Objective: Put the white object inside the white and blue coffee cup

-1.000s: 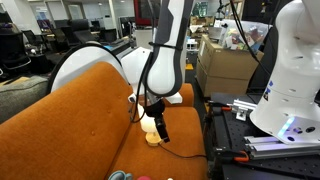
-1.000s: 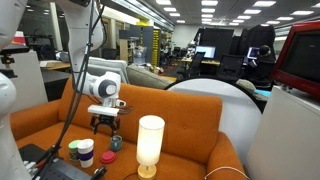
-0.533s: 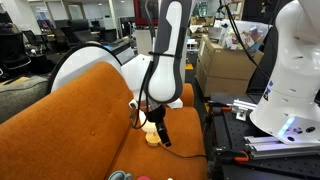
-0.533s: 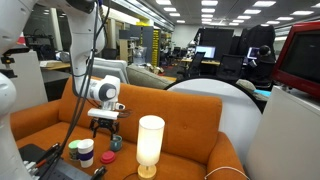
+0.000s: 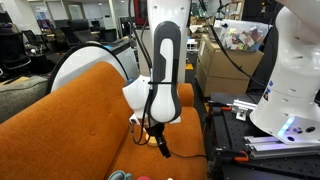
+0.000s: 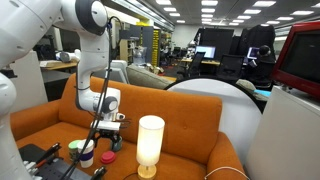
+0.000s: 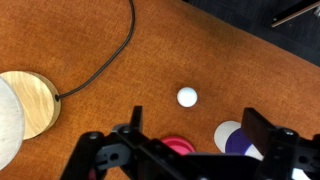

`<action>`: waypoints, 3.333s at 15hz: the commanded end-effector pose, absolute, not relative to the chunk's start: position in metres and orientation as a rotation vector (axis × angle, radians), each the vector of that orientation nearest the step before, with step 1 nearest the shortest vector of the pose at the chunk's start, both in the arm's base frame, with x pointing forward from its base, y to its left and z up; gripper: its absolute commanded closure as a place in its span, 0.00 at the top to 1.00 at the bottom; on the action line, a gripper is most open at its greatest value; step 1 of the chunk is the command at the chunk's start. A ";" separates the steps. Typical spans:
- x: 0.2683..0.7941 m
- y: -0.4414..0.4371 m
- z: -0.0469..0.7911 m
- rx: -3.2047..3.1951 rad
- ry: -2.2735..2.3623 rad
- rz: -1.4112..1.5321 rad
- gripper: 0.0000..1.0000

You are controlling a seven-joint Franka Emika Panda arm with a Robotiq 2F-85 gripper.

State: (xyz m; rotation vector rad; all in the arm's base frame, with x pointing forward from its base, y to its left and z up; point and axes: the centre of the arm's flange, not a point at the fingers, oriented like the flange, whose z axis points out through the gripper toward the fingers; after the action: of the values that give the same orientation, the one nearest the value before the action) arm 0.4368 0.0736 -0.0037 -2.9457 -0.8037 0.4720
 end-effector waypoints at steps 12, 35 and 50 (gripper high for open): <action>0.440 0.092 -0.042 -2.889 -0.890 0.443 1.00; 0.433 0.110 -0.138 -2.734 -0.933 0.479 1.00; 0.424 0.093 -0.202 -2.756 -0.881 0.596 1.00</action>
State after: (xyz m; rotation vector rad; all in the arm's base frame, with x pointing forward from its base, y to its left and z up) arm 0.4207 0.0941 -0.1939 -2.7691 -0.8669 0.5592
